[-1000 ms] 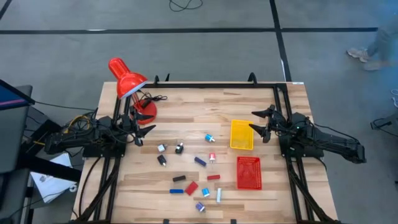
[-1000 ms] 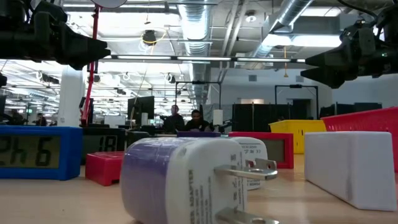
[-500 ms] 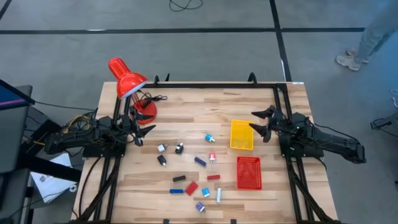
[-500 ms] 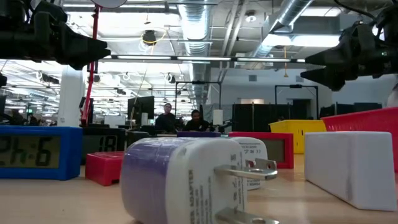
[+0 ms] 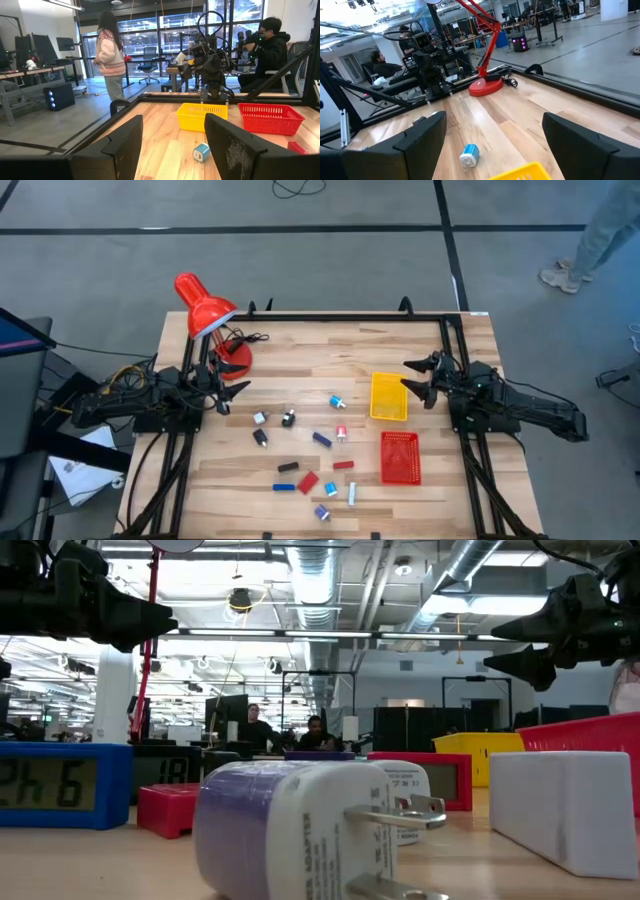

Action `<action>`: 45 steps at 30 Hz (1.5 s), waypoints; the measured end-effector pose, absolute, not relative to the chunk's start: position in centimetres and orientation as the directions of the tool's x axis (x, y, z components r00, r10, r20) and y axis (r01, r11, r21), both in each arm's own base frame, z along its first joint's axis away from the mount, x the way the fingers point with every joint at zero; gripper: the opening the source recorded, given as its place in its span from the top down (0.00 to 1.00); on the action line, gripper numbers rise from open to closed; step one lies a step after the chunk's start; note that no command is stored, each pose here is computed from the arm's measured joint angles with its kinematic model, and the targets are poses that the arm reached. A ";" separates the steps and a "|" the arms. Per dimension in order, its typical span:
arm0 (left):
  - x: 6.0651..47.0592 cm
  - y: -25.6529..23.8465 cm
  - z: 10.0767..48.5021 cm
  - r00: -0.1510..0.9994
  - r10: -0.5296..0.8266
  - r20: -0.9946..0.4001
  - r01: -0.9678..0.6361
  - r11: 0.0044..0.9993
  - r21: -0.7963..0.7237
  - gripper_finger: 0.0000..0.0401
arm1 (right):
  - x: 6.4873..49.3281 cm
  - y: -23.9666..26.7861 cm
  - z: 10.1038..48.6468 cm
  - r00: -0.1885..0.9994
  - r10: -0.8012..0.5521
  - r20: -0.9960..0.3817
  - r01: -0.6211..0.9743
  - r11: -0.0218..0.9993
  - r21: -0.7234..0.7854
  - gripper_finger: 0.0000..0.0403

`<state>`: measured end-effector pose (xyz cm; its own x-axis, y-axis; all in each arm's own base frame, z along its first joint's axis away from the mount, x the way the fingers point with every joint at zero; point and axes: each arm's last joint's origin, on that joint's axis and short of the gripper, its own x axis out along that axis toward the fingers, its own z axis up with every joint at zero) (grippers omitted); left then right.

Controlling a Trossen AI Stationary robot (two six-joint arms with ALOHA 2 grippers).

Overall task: Pick & Place Office items
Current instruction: Put the top blue charger adapter into the yellow bin

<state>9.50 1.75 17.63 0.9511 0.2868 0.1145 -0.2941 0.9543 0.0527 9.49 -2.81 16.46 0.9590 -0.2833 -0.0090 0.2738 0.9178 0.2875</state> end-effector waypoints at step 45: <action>9.4 1.7 18.1 0.944 0.285 0.166 -0.296 0.954 0.043 0.48 | 9.4 -3.5 19.9 0.910 -0.411 0.055 0.402 0.908 0.120 0.24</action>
